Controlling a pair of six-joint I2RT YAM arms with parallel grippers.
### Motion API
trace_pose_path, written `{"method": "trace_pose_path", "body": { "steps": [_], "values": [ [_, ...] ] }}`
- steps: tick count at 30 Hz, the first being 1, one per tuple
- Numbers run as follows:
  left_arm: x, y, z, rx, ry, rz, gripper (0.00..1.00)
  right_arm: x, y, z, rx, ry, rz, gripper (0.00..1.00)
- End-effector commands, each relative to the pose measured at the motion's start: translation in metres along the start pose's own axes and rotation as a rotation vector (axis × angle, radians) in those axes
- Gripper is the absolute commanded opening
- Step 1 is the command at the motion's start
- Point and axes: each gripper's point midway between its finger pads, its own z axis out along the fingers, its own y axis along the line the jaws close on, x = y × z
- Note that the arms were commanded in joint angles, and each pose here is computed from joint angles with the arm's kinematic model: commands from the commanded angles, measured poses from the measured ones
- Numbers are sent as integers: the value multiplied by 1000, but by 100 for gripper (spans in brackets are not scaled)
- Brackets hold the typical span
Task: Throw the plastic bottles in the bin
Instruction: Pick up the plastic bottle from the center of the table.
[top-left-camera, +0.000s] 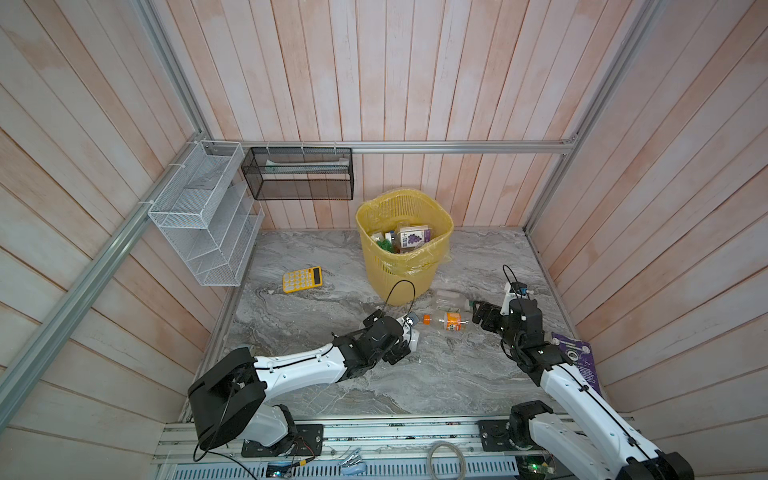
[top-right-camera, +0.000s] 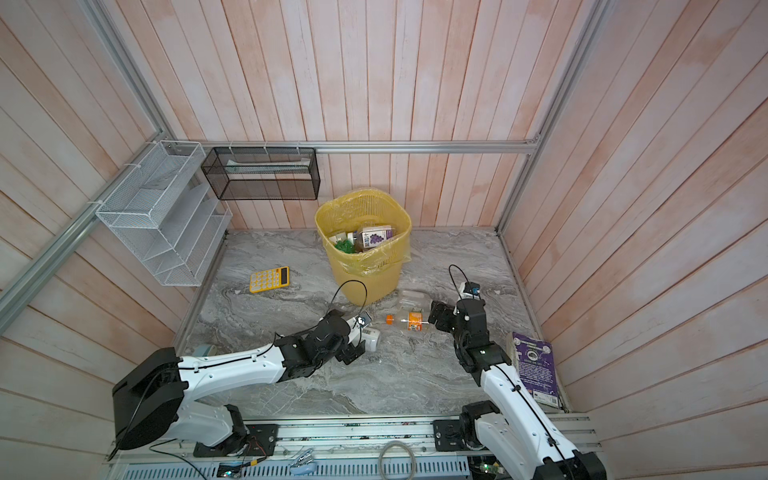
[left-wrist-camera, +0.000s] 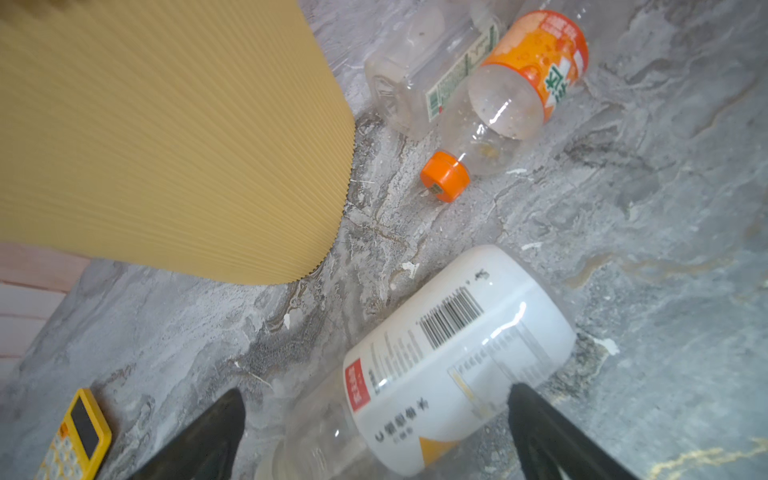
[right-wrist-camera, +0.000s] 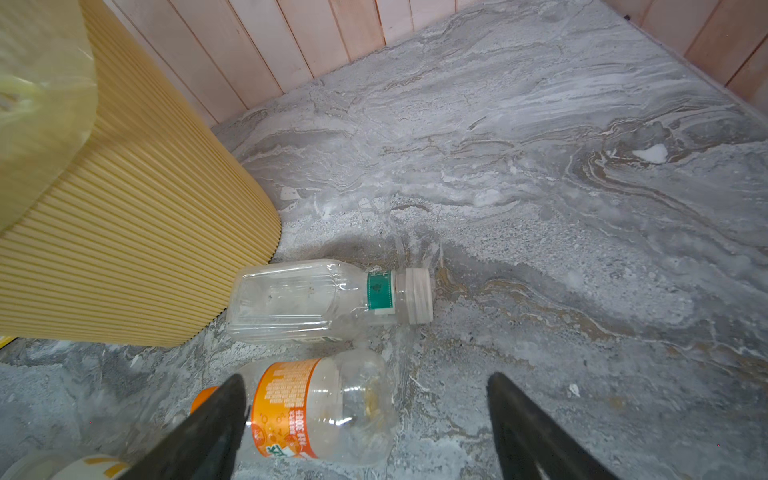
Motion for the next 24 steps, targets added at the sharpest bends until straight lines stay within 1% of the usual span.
{"method": "trace_pose_path", "body": {
  "steps": [1, 3, 7, 11, 18, 20, 22, 24],
  "values": [
    [-8, -15, 7, 66, -31, 177, 100, -5, 4, -1, -34, -16, 37, 91],
    [-5, -29, 11, 135, -32, 233, 100, -6, 5, -1, -39, -12, 36, 91],
    [5, -50, 14, 241, -13, 288, 100, -7, 5, -2, -45, -15, 35, 91],
    [16, -54, 22, 247, 30, 307, 100, -7, 4, -2, -46, -18, 40, 91],
    [33, -60, 38, 278, 86, 295, 100, -9, 5, -3, -52, -20, 37, 91],
    [38, -62, 42, 291, 107, 291, 97, -10, 6, -3, -53, -21, 36, 91],
    [39, -65, 42, 307, 110, 285, 92, -10, 6, -3, -52, -18, 35, 91],
    [36, -68, 40, 323, 99, 264, 83, -10, 5, -3, -45, -19, 35, 91]
  ]
}}
